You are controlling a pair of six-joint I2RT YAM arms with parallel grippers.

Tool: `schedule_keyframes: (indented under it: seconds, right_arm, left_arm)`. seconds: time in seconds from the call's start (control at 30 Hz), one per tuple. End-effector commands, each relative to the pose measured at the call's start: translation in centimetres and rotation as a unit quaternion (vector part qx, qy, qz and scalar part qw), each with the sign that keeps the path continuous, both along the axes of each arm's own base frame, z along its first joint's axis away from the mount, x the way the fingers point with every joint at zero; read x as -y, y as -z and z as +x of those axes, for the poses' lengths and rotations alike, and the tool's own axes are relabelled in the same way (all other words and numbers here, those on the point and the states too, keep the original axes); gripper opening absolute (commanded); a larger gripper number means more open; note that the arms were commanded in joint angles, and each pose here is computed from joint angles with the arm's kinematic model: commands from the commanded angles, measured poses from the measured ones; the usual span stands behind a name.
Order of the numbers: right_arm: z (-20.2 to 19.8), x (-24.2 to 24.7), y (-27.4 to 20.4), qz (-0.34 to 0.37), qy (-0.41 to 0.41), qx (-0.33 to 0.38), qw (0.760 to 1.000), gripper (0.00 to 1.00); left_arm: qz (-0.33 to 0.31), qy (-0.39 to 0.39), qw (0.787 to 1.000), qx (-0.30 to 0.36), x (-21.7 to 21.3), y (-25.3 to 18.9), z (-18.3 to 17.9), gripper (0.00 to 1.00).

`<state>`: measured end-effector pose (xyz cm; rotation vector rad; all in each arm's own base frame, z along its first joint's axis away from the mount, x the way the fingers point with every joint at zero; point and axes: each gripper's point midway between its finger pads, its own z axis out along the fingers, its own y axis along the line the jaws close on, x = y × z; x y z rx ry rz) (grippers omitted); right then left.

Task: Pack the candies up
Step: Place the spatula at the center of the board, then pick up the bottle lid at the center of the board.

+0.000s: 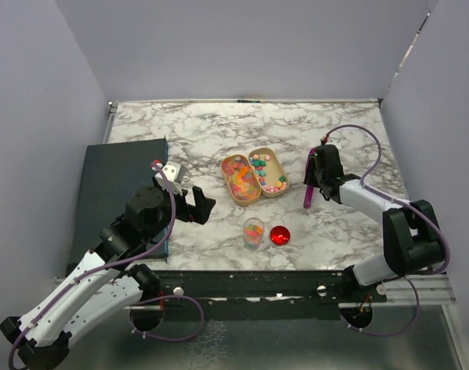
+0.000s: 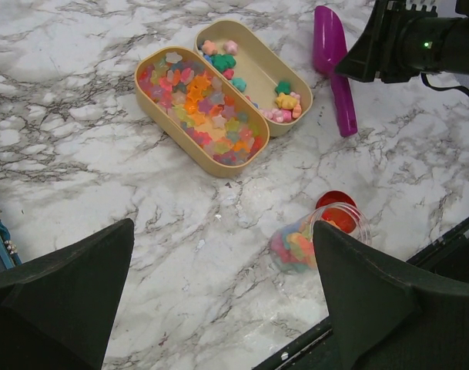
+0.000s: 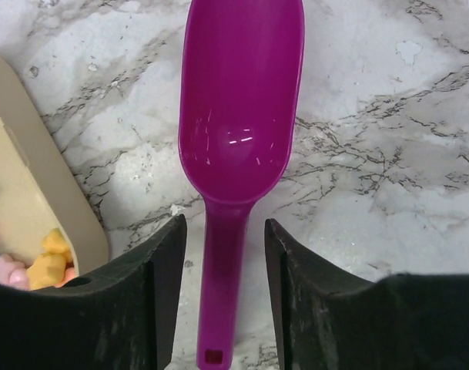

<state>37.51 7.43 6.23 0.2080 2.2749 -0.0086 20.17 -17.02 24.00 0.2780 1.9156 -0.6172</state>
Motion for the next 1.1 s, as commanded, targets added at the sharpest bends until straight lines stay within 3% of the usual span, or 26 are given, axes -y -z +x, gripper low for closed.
schedule_keyframes:
  seconds: [0.0,0.23,0.4,0.57,0.8,1.07]
  right_arm:
    - [-0.5,-0.5,-3.4,0.02,-0.016,0.015,1.0,0.5]
    - [-2.9,-1.2,-6.9,0.045,-0.048,0.014,0.998,0.6]
    - [-5.7,-2.9,-7.3,0.074,-0.107,-0.034,0.991,0.65]
    - [-8.6,-3.9,-7.5,0.112,-0.108,-0.043,0.987,0.67]
    - [-13.7,-6.3,-3.9,0.103,-0.094,-0.114,0.984,0.63]
    - [-17.8,-8.9,-0.2,0.068,-0.088,-0.173,0.979,0.49]
  left_arm:
    - [0.001,-0.008,1.0,0.001,-0.3,0.2,0.2,0.99]
    - [-0.002,-0.004,1.0,0.004,-0.2,0.0,0.0,0.99]
    - [-0.003,0.001,1.0,0.005,-0.1,-0.1,-0.1,0.99]
    - [-0.009,0.002,1.0,0.011,-0.2,-0.4,-0.3,0.99]
    - [-0.008,0.008,1.0,0.01,0.0,-0.4,-0.4,0.99]
    - [-0.012,0.013,1.0,0.016,0.0,-0.8,-0.6,0.99]
